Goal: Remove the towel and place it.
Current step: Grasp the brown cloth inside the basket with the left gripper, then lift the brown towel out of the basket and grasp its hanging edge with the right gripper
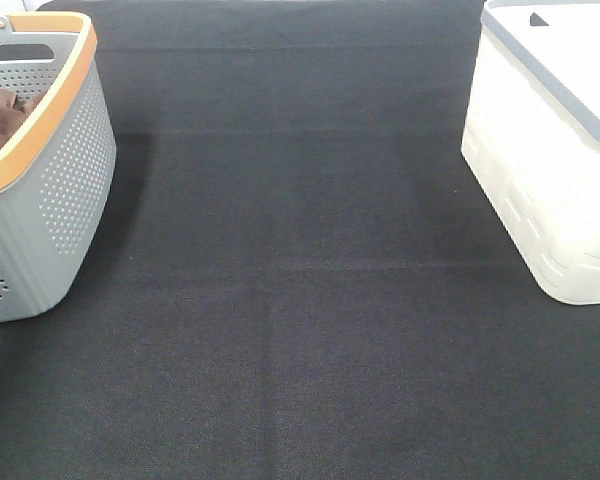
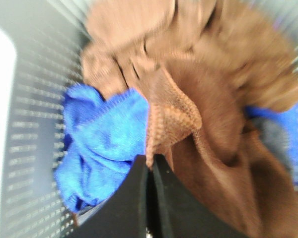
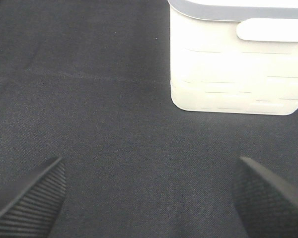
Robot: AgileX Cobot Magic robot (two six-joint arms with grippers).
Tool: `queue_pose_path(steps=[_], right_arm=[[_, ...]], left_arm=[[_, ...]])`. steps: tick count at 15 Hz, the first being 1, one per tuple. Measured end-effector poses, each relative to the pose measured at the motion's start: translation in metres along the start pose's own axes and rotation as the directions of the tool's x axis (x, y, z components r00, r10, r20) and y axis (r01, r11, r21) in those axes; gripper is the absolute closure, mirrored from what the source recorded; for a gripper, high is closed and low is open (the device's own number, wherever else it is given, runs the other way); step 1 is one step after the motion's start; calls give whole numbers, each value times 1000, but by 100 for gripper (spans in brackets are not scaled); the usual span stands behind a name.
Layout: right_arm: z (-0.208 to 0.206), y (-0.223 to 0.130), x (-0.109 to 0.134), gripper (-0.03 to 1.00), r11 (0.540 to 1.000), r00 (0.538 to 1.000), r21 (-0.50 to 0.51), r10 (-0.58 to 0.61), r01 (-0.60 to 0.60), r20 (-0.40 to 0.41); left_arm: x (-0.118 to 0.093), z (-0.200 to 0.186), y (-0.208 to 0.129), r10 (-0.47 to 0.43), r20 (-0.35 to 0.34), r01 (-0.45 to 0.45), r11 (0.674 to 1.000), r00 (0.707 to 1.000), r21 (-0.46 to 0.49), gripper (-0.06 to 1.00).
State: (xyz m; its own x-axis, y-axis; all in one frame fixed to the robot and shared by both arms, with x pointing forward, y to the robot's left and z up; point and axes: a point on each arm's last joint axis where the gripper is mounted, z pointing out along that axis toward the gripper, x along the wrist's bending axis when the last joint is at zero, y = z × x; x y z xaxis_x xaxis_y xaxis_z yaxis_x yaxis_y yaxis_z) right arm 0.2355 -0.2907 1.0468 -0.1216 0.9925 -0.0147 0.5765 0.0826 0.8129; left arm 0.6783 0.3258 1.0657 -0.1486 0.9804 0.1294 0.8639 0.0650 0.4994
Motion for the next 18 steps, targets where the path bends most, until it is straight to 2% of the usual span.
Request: queue_pose_path(steps=[3, 5, 8, 9, 12, 13, 15, 16, 18], right_arm=[[0, 0, 0, 12, 1000, 1000, 0, 0, 0, 0], [0, 0, 0, 12, 1000, 1000, 0, 0, 0, 0], [0, 0, 0, 12, 1000, 1000, -1, 3, -3, -5], [0, 1, 3, 12, 1000, 999, -5, 23, -23, -35], [3, 10, 11, 12, 995, 987, -22, 90, -93, -132], [3, 10, 11, 12, 995, 987, -22, 90, -93, -132], [4, 31, 17, 12, 986, 964, -52, 140, -155, -226], [5, 50, 21, 12, 984, 947, -75, 133, -161, -292], [10, 77, 27, 12, 986, 916, -83, 105, -147, -386]], left_arm=[[9, -67, 6, -36, 37, 40, 989, 999, -142, 94], [12, -105, 6, -65, 93, 84, 970, 994, -227, 94], [15, -163, 5, -93, 204, 167, 908, 975, -383, 94], [16, -191, 2, -86, 271, 207, 866, 959, -455, 94], [10, -233, -3, -10, 421, 265, 790, 907, -553, 94], [10, -233, -3, -10, 421, 265, 790, 907, -553, 94], [5, -252, -4, 50, 504, 304, 745, 862, -594, 94], [0, -261, -5, 96, 561, 329, 725, 822, -605, 94], [-15, -269, -5, 160, 620, 347, 710, 768, -613, 94]])
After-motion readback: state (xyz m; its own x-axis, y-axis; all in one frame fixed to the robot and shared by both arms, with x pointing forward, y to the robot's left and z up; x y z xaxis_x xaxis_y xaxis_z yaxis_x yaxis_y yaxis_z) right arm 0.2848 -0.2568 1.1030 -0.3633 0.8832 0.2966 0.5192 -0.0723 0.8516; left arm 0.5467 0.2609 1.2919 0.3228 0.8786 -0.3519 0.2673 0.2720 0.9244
